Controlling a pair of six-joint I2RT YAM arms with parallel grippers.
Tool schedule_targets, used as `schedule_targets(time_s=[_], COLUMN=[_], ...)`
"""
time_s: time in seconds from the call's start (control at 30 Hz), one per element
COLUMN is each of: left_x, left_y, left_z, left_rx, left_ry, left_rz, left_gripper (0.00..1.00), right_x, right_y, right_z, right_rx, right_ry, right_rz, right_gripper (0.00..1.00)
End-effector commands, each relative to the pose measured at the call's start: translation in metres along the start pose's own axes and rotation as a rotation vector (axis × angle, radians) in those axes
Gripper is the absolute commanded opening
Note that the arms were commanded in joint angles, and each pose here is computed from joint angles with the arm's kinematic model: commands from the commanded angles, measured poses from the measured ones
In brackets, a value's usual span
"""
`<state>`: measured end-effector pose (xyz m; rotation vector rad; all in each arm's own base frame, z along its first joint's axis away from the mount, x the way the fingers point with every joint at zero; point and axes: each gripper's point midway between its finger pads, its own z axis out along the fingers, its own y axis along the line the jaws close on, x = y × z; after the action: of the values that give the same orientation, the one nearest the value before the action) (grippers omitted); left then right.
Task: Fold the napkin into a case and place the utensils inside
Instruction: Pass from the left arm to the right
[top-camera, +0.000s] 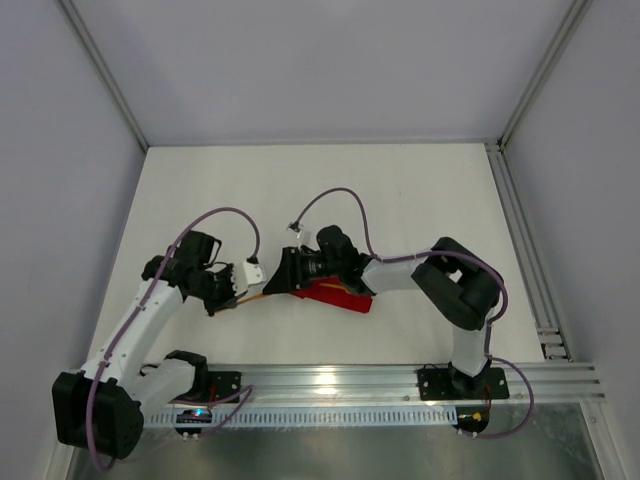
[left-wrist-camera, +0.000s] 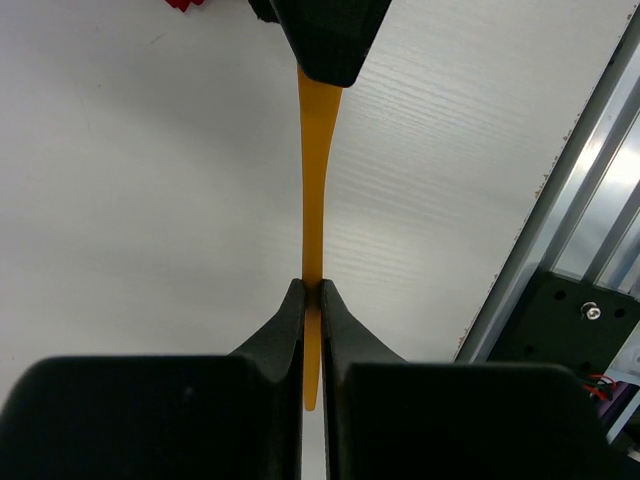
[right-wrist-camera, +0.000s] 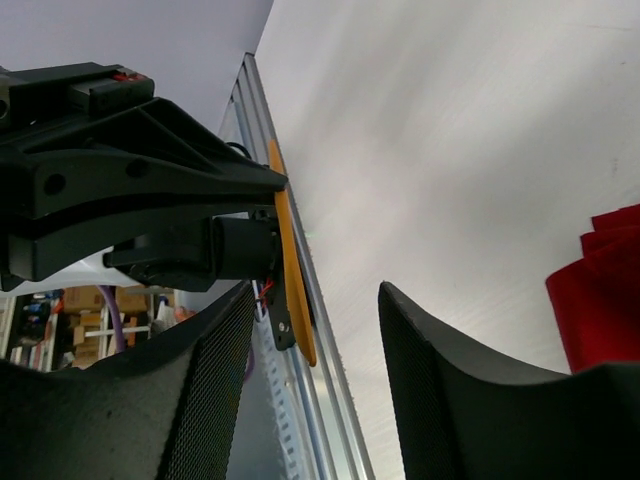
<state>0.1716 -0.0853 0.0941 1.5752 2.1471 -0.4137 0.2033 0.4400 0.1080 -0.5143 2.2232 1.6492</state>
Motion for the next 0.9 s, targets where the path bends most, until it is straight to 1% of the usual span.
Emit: schedule_targets(time_s=[0.0, 0.07, 0.1, 0.33, 0.4, 0.5, 0.7, 0.73, 0.83, 0.87], left_x=[-0.0083, -0.0100, -0.0104, -0.0126, -0.0121, -0.0109, -0.0121, -0.0126, -0.0128, -0.0129], left_y=[-0.0017, -0.0003, 0.0000, 0.0006, -0.0005, -0.0005, 0.0020, 0.0030, 0.0034, 0.0034], left_z=[-0.0037, -0.0050, -0.0055, -0.0064, -0.0063, -0.0062, -0.0063, -0.0061, -0.0064, -0.0065], left_rx=[0.014, 0.011, 0.011, 0.016, 0.020, 0.019, 0.011, 0.010, 0.008, 0.009], left_ry=[-0.032, -0.034, -0.034, -0.036, -0.036, -0.031, -0.033, -0.034, -0.033, -0.032], left_rz=[0.017, 0.022, 0.022, 0.031, 0.031, 0.033, 0.029, 0.031, 0.030, 0.030], left_gripper=[0.00, 0.00, 0.00, 0.00, 0.00, 0.00, 0.00, 0.00, 0.00, 0.00], right_x=[-0.0093, -0.0072, -0.0075, -0.0053, -0.0052, -0.0052, -0.0036, -0.0034, -0.0024, -0.0020], right_y=[0.0400, 0.0383, 0.0391, 0.0394, 0.0384, 0.0376, 0.0376, 0.0373, 0.0367, 0.0374], right_z=[0.0061, 0.0064, 0.0067, 0.0095, 0.0101, 0.0113, 0.0112, 0.0114, 0.0119, 0.0119], right_rx=[-0.172, -0.172, -0.178, -0.180, -0.177, -0.177, -0.177, -0.177, -0.176, -0.177], right_ry=[0.007, 0.013, 0.013, 0.021, 0.022, 0.024, 0.028, 0.029, 0.030, 0.031], right_rz=[-0.025, -0.021, -0.020, -0.018, -0.013, -0.011, -0.006, -0.006, -0.007, -0.009], right_gripper=[0.56, 0.51, 0.46, 0.33, 0.32, 0.25, 0.23, 0.21, 0.12, 0.05])
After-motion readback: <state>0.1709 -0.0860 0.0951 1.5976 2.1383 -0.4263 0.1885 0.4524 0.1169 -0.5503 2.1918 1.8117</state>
